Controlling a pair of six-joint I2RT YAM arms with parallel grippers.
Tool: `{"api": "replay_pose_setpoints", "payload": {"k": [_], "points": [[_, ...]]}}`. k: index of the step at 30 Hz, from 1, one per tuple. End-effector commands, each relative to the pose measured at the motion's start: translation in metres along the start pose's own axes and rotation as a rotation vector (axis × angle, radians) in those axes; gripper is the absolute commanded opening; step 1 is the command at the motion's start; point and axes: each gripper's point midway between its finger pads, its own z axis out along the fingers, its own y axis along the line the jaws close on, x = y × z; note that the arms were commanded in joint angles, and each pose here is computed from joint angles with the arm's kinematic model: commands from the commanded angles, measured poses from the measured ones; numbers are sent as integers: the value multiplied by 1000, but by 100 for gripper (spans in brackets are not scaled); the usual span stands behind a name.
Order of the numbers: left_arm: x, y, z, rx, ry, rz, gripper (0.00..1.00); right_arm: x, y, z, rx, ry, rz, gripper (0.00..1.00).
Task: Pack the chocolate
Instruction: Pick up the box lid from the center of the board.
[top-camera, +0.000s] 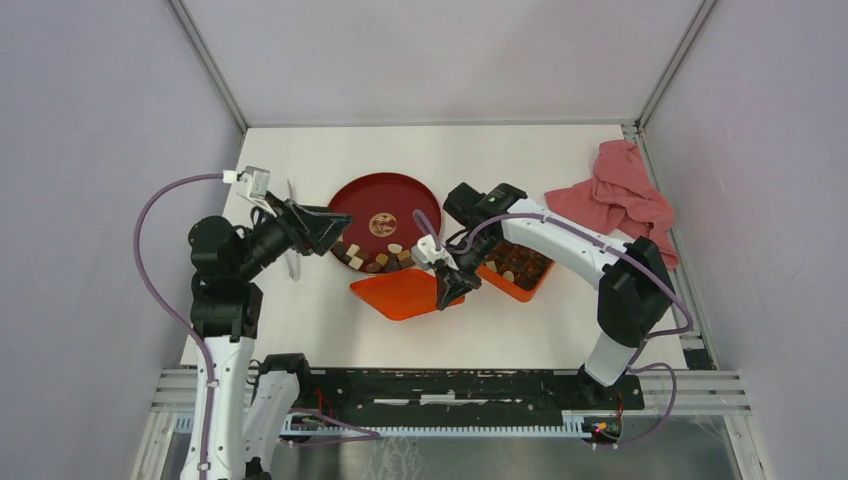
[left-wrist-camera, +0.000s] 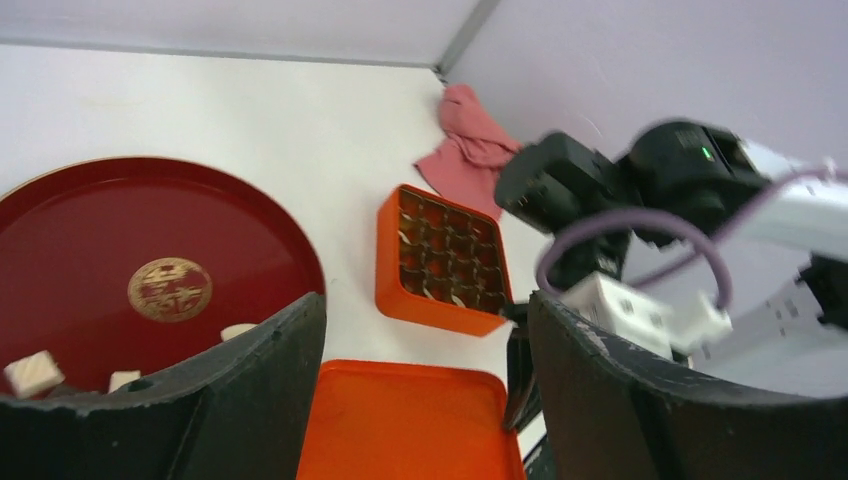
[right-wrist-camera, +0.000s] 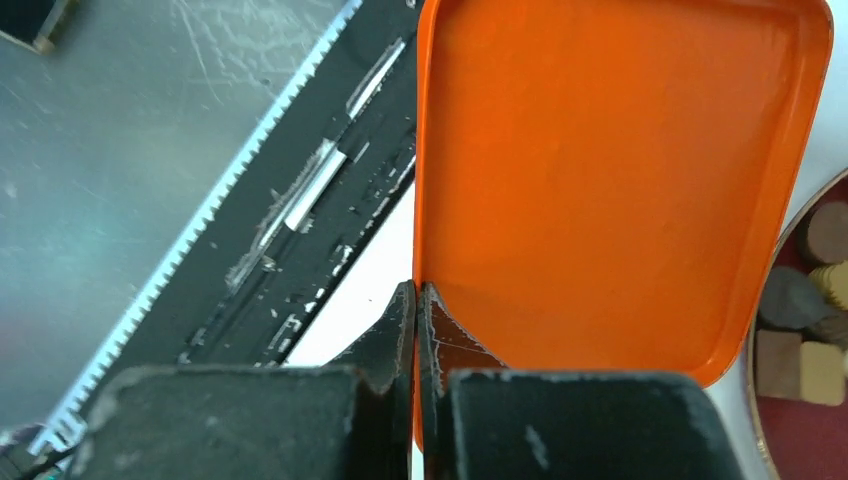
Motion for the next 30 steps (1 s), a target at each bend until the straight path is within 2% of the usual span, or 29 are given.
{"api": "replay_pose_setpoints", "payload": {"k": [1,4,9,15,21,24,30], "points": [[-4,-46,-1,301,-40,240,81,-29,19,-21,-21,-211,118,0],[17,-58,1,430,29,359,84,-33,15,-36,14,-263,164,0],[49,-65,7,586,171,476,85,-33,10,-59,79,-315,222,0],[90,-65,10,725,358,452,84,-26,16,-70,125,-341,255,0],[121,-48,23,699,412,610,84,-28,18,-80,174,-369,266,0],[128,-39,37,643,416,729,86,-28,18,-79,175,-370,270,0],[143,-39,57,643,429,872,91,-29,16,-80,168,-374,270,0]]}}
